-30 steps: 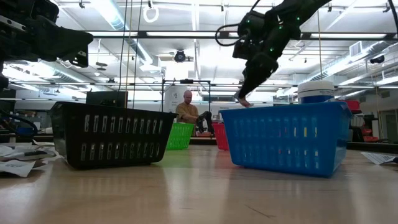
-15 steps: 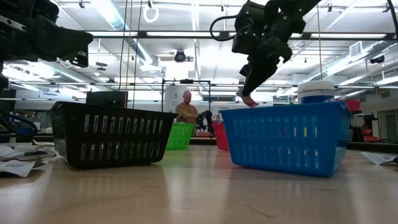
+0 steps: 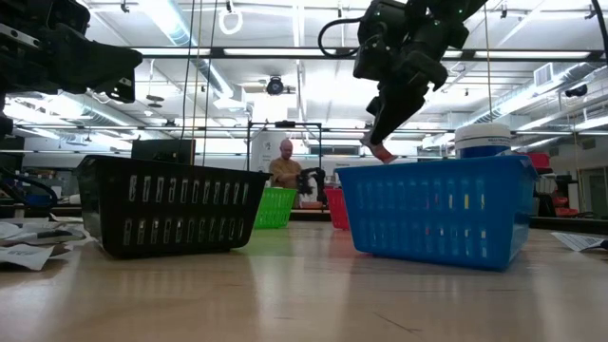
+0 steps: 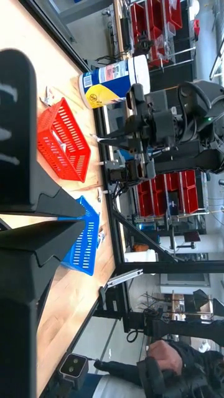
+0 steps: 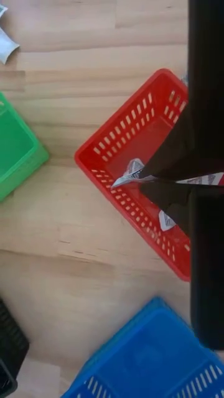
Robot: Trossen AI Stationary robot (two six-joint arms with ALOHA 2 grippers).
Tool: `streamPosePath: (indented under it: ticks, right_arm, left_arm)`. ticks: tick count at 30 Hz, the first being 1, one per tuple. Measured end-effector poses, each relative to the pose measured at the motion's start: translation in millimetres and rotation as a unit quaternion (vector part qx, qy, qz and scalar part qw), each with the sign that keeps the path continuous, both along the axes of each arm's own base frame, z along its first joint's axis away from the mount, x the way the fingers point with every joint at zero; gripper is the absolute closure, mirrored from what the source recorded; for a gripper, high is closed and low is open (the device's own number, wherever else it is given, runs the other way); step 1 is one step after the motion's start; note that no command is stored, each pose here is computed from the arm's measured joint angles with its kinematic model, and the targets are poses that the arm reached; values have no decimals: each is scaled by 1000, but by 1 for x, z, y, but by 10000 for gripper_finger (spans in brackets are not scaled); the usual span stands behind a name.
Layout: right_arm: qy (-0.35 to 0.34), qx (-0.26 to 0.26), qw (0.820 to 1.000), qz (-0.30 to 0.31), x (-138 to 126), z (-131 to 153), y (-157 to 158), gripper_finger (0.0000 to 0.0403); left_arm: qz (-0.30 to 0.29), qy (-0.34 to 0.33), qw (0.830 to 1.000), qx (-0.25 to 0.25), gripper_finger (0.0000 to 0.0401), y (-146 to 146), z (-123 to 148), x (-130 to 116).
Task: Pick & Place First Aid Supplies
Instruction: Put the orange ointment pack into the red bin
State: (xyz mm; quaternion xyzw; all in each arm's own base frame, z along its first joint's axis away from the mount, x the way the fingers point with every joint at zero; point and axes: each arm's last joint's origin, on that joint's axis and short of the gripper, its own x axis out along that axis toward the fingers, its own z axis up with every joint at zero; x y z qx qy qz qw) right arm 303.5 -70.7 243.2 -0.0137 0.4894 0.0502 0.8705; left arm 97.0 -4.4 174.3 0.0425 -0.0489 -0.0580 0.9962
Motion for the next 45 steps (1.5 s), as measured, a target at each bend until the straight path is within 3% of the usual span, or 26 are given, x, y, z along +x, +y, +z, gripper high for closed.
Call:
streamPosePath:
  ticks: [7,17,24,34,45]
  right_arm:
    - [11,2,1000,2,-2,-1,1,371]
    - [14,4,1000,-1,-2,-1,1,280]
    - [30,12,999,-8,-7,-1,2,240]
    - [16,6,999,-33,-35,31,9,214]
    - [27,-68,996,-51,-65,42,25,211]
  left_arm:
    - [0,0,1000,0,376,0,0,0]
    - [0,0,1000,0,376,0,0,0]
    - [0,0,1000,0,376,0,0,0]
    - [0,0,1000,0,376,0,0,0]
    - [0,0,1000,0,376,0,0,0]
